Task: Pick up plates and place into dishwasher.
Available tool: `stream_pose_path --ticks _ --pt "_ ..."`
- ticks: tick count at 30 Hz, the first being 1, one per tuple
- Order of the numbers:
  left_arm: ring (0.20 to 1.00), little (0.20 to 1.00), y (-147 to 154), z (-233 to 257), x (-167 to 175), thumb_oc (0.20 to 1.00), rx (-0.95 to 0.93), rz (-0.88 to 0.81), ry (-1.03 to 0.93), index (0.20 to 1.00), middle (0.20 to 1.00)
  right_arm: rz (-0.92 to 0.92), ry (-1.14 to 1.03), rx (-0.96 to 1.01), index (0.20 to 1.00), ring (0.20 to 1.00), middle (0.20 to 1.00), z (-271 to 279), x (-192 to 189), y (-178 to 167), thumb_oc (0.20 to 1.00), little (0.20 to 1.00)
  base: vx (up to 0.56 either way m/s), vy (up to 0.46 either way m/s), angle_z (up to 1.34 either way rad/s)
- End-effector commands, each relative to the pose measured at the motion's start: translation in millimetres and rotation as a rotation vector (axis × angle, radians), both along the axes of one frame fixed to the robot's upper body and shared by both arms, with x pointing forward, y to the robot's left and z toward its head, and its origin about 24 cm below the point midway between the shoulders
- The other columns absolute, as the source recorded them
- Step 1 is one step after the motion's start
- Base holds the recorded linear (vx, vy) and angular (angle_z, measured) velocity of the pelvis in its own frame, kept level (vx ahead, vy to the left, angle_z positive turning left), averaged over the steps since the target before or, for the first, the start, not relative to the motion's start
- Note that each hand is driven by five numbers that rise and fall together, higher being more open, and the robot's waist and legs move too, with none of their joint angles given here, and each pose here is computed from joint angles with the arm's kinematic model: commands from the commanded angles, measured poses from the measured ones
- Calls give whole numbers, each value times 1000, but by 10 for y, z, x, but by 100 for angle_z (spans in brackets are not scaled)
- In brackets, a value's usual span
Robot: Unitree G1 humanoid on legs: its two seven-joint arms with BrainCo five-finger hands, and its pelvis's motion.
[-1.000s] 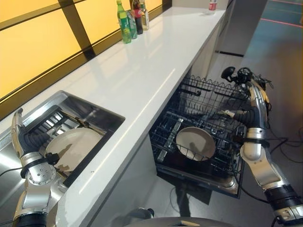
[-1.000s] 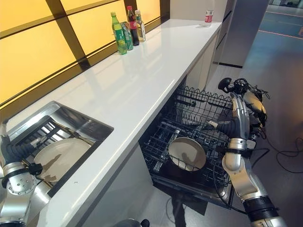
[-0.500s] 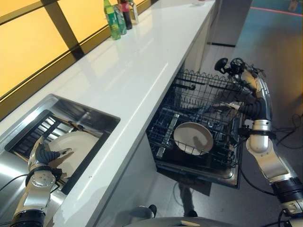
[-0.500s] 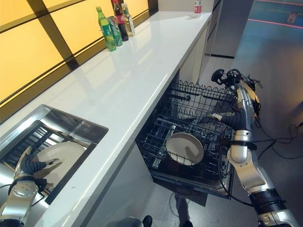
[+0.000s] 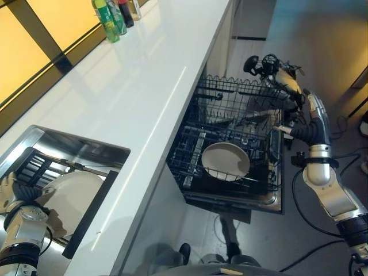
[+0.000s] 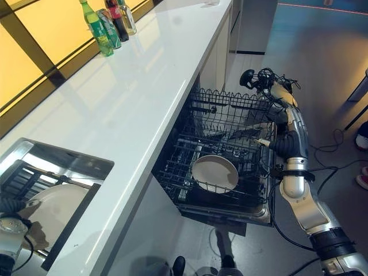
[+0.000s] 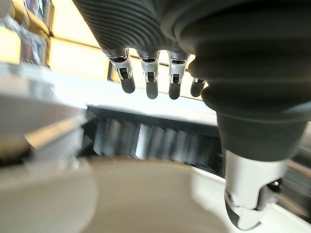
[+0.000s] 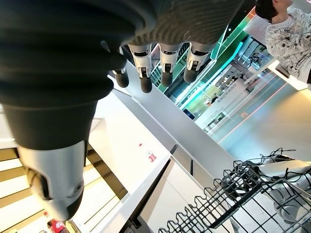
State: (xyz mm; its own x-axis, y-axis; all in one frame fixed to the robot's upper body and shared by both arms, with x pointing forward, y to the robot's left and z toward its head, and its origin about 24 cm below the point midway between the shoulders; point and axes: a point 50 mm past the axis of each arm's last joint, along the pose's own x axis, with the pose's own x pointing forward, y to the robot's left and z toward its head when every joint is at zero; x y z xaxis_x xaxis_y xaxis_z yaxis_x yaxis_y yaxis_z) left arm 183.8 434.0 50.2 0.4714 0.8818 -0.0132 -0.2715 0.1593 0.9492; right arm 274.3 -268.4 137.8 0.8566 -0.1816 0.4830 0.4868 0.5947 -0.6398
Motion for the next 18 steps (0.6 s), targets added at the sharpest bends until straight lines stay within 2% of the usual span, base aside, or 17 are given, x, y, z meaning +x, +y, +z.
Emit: stream_pose_path --ticks 1,4,6,9,15,18 --pt "1000 1000 302 428 -71 1000 214 56 83 1000 1000 85 -115 -18 1000 1000 1000 233 4 117 1000 1000 0 0 0" --pt "1000 1000 313 401 -5 1000 117 28 128 1000 1000 92 -123 -20 1000 1000 1000 273 41 159 1000 1000 -21 -5 1" --pt "1000 1000 271 307 94 1000 -29 -55 292 1000 1000 97 -141 -28 1000 1000 1000 358 82 196 1000 1000 -123 -15 3" --pt "1000 1000 129 204 183 1000 -149 -161 418 1000 1000 80 -173 -37 1000 1000 1000 496 135 189 1000 1000 -99 2 2" --pt "1000 1000 54 123 261 1000 -359 -283 373 1000 1000 84 -185 -64 1000 1000 1000 547 138 178 1000 1000 -38 46 -2" --pt "1000 1000 -67 106 350 1000 -498 -375 223 1000 1000 82 -190 -69 1000 1000 1000 544 109 157 1000 1000 -27 18 -1"
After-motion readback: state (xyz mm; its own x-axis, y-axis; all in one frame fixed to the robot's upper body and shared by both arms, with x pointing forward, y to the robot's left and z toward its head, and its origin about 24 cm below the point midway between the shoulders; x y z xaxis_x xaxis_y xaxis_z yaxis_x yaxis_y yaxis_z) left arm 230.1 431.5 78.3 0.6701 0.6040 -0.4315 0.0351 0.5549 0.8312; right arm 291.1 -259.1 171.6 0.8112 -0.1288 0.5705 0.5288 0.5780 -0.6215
